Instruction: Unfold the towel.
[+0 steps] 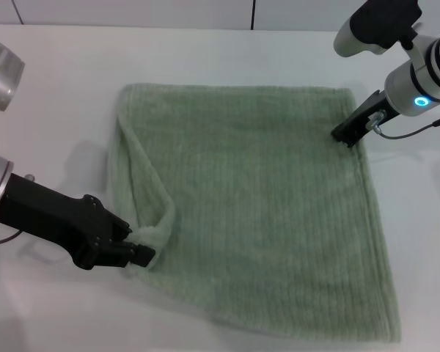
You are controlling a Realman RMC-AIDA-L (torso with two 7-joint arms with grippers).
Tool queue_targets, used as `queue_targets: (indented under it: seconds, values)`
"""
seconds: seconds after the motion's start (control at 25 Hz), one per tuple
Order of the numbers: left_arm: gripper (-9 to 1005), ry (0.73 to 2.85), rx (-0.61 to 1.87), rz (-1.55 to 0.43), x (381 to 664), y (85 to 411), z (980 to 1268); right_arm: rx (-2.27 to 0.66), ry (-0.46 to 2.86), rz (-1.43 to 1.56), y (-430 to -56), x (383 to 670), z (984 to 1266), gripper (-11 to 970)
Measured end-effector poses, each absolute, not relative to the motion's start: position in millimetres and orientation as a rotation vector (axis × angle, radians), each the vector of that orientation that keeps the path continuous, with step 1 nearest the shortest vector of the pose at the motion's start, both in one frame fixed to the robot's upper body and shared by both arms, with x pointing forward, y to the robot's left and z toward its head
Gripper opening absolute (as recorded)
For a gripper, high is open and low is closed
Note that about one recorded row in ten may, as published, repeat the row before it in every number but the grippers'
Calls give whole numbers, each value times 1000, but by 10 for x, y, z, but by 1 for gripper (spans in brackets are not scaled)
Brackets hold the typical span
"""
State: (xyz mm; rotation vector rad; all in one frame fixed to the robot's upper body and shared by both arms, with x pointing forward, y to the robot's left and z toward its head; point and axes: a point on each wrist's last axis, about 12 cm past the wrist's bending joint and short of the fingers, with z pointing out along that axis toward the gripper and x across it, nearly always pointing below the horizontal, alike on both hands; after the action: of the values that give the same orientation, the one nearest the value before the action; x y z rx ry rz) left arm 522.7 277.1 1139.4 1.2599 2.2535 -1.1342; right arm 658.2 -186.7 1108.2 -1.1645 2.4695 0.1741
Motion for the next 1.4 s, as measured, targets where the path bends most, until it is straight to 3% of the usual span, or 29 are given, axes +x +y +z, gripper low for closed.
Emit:
queue_targets:
  seconds: [0.4,0.84,1.08,1.4]
  values:
    - [201,2282,1244,-1155,5235,2841,11355,-1166,2468,174,-1862,6585,11087,2]
    - [612,2152,1066,-1056,5192,3461,11646,-1167,2467,174,-1860,6586,11088,2]
    - [607,1794,950,-1006,5210,3569,11703,-1162,2467,174,-1859,6589,11091,2]
    - [605,1650,853,-916,5387,3439,11659,-1153,2466,180,-1845,6592,11093,2]
